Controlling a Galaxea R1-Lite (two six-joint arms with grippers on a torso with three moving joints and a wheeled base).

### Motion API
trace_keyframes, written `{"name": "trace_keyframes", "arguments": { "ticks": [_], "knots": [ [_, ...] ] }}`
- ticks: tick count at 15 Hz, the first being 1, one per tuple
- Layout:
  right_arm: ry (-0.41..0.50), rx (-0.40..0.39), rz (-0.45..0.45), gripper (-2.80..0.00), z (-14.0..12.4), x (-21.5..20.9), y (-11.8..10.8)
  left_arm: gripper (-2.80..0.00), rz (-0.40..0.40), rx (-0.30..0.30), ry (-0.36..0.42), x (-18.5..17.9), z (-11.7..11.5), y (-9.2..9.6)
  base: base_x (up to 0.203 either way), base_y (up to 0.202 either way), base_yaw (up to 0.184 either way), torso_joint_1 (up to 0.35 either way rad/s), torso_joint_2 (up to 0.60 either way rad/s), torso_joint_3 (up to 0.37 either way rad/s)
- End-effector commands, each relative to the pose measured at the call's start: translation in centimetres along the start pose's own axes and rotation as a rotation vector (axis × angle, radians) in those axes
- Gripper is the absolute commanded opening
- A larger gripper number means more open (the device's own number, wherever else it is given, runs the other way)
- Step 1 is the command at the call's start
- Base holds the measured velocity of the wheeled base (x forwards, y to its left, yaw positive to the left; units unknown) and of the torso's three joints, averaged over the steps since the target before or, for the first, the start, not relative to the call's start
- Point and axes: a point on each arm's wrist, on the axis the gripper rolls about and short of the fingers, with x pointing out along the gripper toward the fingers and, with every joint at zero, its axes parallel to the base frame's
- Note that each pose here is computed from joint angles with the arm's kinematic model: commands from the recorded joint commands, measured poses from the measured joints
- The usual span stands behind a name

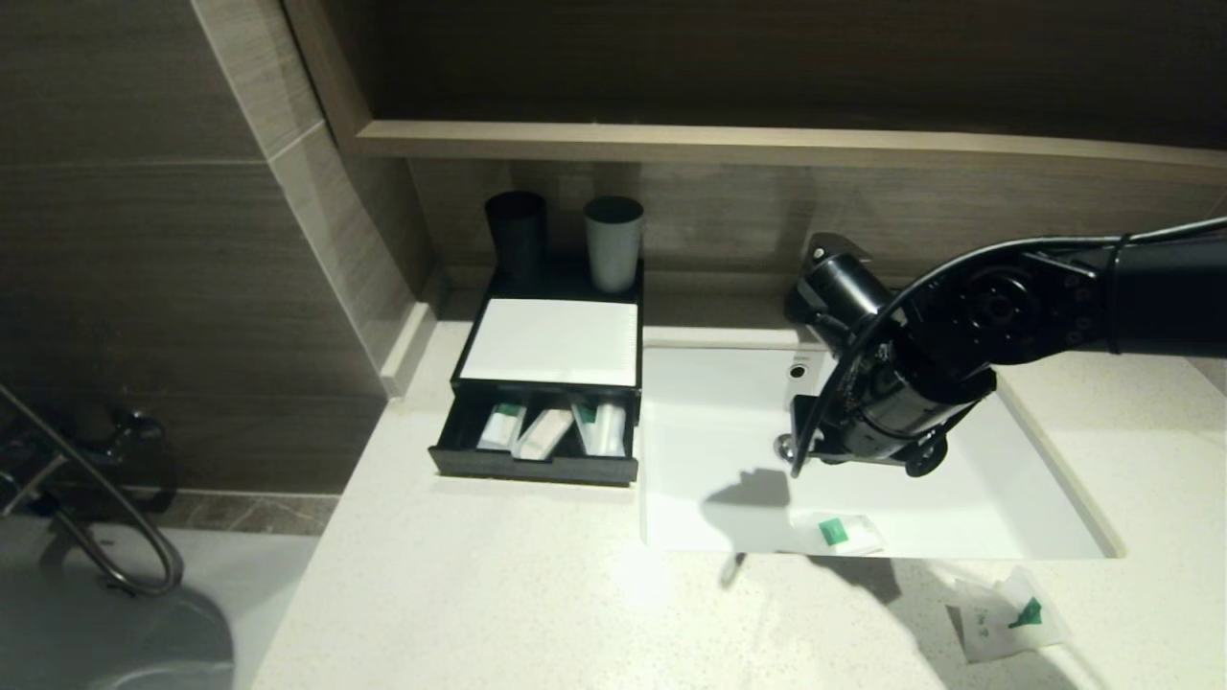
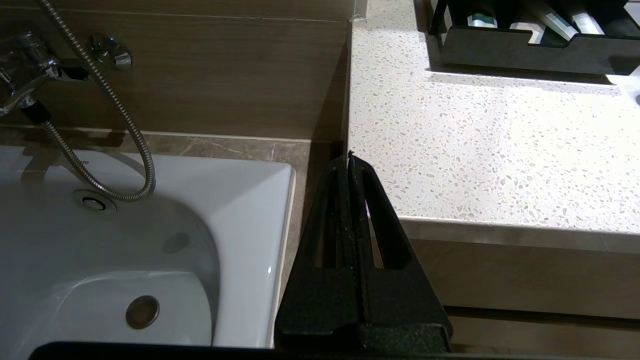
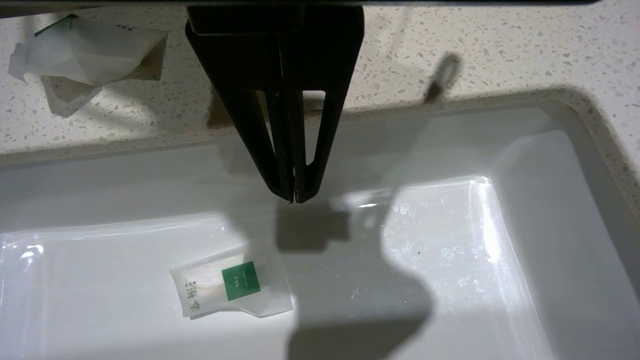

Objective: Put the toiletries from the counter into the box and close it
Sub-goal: Pick up the bathroom toiletry

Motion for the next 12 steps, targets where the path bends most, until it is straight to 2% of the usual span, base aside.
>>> {"name": "trace_keyframes", "arguments": {
  "ticks": [1,5,8,12],
  "knots": [
    [0.001,0.011,-0.008,-2.80,0.2,0.1,-0.3,-2.80,0.001,0.000,0.000,0.0,0.0,0.0,0.000,0.000,0.000,0.000,0.00,0.000],
    [-0.065,0.041,0.035,-2.80,0.6,0.6,0.1,-2.80,0.001,0.000,0.000,0.0,0.0,0.0,0.000,0.000,0.000,0.000,0.00,0.000],
    [-0.060,0.040,0.028,-2.80,0.2,0.5,-0.4,-2.80,0.001,0.000,0.000,0.0,0.0,0.0,0.000,0.000,0.000,0.000,0.00,0.000],
    [-0.094,0.057,0.025,-2.80,1.2,0.7,-1.5,-2.80,0.001,0.000,0.000,0.0,0.0,0.0,0.000,0.000,0.000,0.000,0.00,0.000]
  ]
}}
